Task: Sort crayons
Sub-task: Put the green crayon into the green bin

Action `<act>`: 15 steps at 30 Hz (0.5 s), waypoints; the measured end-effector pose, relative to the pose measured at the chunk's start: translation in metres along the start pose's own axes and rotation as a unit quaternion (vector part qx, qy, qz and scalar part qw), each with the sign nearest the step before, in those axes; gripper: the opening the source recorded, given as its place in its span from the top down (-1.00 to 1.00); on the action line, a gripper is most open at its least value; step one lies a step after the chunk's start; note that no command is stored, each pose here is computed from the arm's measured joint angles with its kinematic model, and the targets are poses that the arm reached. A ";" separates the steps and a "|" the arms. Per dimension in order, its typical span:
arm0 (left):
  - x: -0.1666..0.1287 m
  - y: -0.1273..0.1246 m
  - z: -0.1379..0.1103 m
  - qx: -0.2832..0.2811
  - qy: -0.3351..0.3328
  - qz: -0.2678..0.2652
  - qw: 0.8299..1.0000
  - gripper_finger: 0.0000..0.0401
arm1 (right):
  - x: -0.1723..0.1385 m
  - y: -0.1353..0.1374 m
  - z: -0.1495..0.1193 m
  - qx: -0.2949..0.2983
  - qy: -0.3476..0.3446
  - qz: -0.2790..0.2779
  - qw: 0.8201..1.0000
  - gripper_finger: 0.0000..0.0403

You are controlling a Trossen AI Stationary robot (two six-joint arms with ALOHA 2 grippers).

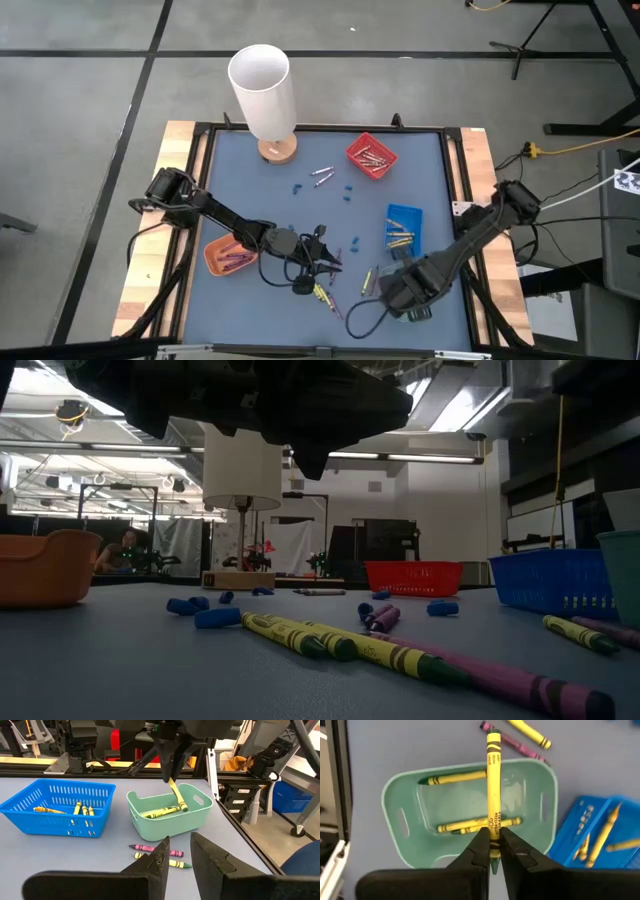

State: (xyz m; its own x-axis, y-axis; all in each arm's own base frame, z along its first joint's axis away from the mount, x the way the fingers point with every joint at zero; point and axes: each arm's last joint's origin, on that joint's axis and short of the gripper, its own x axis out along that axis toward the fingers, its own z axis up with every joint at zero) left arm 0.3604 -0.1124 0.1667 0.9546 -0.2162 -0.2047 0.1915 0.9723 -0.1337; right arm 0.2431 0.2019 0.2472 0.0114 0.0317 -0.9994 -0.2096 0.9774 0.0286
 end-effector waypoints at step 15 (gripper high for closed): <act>0.000 0.000 0.000 0.000 0.000 0.000 1.000 0.68 | 0.001 0.033 -0.021 0.162 -0.013 -0.024 0.986 0.87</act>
State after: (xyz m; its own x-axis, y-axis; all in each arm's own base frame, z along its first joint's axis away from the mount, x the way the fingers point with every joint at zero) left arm 0.3604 -0.1124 0.1668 0.9547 -0.2160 -0.2046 0.1914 0.9724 -0.1335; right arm 0.2158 0.2301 0.2464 0.0390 -0.0144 -0.9991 0.1144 0.9934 -0.0098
